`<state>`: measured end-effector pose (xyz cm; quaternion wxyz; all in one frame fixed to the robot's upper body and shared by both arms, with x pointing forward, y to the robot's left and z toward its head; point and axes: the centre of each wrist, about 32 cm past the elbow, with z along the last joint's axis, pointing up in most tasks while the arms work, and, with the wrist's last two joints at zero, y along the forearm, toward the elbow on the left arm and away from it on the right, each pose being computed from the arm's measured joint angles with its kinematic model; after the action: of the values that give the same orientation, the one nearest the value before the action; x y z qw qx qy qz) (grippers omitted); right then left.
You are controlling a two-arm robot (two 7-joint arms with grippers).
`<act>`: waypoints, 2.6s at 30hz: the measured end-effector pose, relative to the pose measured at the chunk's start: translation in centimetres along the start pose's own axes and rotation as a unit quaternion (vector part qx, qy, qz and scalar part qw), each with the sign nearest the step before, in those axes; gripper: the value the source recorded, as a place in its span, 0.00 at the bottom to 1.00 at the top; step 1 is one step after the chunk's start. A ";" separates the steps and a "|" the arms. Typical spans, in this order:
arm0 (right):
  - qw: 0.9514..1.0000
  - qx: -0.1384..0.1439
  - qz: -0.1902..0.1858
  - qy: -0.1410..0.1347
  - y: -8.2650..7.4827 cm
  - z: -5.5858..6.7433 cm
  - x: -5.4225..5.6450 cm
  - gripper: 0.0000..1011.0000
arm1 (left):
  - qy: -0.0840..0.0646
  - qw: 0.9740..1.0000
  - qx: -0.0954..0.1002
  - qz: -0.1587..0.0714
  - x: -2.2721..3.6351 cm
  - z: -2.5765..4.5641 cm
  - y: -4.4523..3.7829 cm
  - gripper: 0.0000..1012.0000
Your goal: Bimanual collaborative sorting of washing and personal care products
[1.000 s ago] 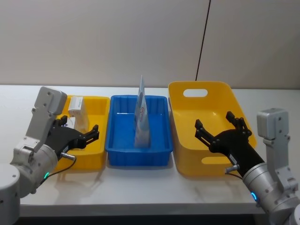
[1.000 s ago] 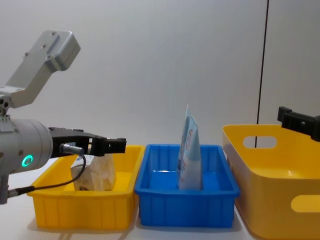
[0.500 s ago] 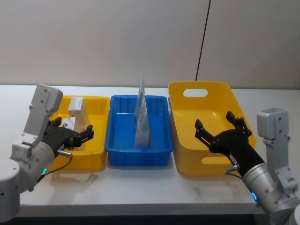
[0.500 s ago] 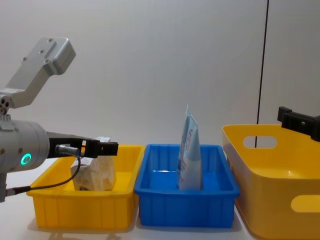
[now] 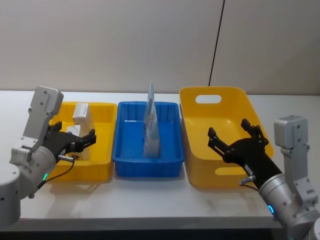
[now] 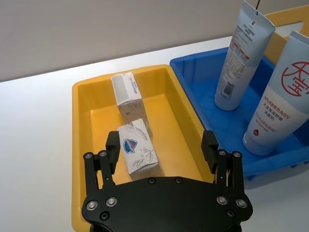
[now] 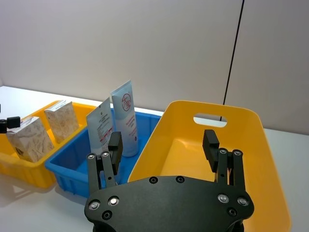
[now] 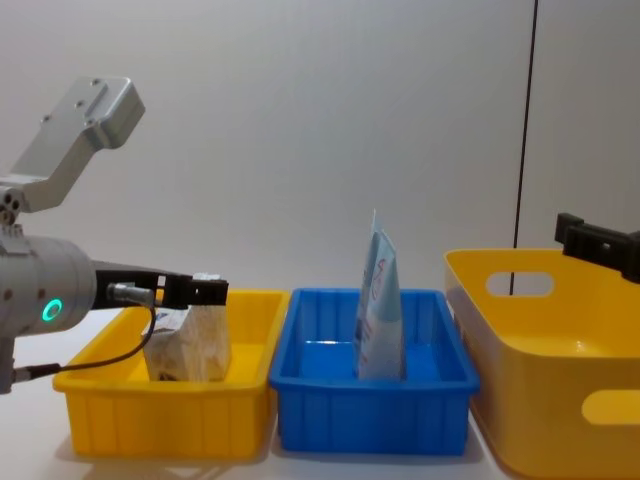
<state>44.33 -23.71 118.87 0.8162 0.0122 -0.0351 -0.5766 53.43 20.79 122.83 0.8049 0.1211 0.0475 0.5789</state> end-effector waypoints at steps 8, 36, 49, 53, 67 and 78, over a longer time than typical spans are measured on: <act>1.000 0.000 0.000 0.000 0.0 0.0 0.0 0.99 | 0.013 1.000 -0.001 0.011 0.18 0.05 -0.44 0.99; 1.000 0.000 0.000 0.000 0.0 0.0 0.0 0.99 | 0.037 0.999 0.024 0.020 0.63 -0.90 -2.39 0.99; 1.000 0.000 0.000 0.000 0.0 0.0 0.0 0.99 | 0.026 0.999 0.029 0.025 0.92 -1.45 -3.39 0.99; 1.000 0.000 0.000 0.000 0.0 0.0 0.0 0.99 | 0.026 0.999 0.032 0.024 1.00 -1.64 -3.72 0.99; 1.000 0.000 0.000 0.000 0.0 0.0 0.0 0.99 | 0.048 0.998 0.036 0.034 1.14 -2.32 -4.29 0.99; 1.000 0.000 0.000 0.000 0.0 0.0 0.0 0.99 | 0.057 0.997 0.036 0.041 1.15 -2.58 -4.39 0.98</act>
<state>44.33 -23.71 118.87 0.8162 0.0122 -0.0351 -0.5766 57.28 20.92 119.32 0.7714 0.1184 0.1093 0.6157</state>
